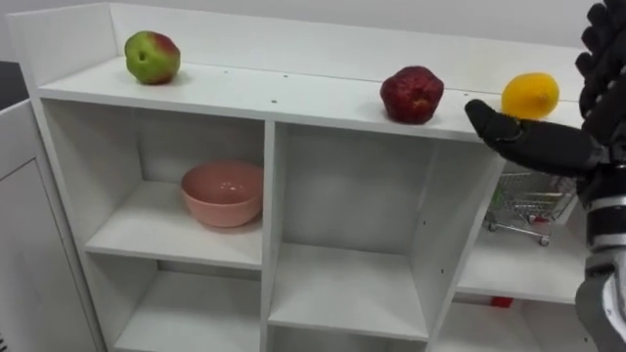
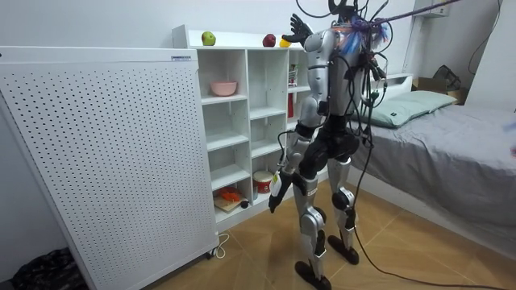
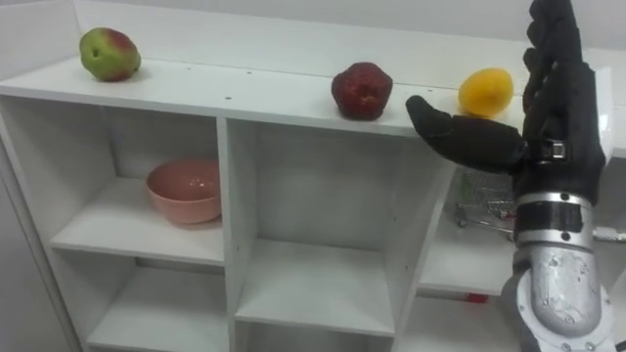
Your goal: Arrange fruit in the closet
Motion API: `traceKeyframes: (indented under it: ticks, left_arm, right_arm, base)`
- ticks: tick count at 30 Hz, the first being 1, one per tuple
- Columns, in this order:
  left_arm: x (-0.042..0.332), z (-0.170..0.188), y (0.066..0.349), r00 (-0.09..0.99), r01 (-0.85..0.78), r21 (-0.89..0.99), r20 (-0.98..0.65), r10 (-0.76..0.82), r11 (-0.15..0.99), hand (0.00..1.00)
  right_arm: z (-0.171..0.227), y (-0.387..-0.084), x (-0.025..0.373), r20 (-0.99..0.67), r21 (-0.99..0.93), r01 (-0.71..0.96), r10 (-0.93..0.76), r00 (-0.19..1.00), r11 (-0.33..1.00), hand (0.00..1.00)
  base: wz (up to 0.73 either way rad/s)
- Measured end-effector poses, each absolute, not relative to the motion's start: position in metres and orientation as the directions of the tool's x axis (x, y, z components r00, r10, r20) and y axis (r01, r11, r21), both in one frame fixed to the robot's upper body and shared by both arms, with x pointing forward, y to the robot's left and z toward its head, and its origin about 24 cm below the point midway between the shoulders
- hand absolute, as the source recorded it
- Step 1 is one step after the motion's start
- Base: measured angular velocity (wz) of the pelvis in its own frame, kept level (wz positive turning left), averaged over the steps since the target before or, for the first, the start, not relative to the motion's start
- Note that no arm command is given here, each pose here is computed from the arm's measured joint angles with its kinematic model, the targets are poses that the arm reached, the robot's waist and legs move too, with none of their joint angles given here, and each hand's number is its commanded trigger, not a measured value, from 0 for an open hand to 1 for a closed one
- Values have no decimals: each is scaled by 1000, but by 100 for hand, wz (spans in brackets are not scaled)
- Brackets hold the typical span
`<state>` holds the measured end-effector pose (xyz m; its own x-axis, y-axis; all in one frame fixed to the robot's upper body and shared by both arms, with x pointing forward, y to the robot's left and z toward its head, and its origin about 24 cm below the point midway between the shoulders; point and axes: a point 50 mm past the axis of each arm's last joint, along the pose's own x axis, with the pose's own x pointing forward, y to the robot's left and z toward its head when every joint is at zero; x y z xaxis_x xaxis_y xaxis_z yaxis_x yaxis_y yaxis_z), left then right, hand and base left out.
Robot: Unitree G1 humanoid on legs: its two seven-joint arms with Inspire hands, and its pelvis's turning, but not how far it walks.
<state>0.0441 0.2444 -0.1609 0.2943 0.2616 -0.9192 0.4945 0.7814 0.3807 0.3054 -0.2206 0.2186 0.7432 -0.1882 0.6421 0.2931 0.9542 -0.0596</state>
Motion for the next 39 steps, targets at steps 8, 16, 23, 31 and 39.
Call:
traceKeyframes:
  ticks: [8, 16, 23, 31, 39]
  left_arm:
    - [45, -160, 245, 298, 494, 385, -917, 264, 780, 0]
    - [52, -157, 251, 322, 490, 407, -906, 274, 771, 0]
    - [53, -157, 252, 321, 511, 405, -908, 269, 758, 0]
    - [58, -154, 254, 339, 509, 409, -904, 260, 757, 0]
    - [57, -154, 255, 328, 509, 414, -904, 274, 755, 0]
  right_arm:
    - [221, -215, 308, 639, -130, 259, -119, 760, 957, 0]
    - [223, -216, 309, 641, -177, 256, -86, 763, 950, 0]
    - [221, -212, 309, 633, -200, 230, -54, 772, 952, 0]
    - [220, -211, 311, 611, -227, 201, -21, 791, 953, 0]
    - [211, -221, 324, 516, -295, 148, 26, 856, 944, 0]
  base:
    - [7]
    - [0]
    - [0]
    - [0]
    - [0]
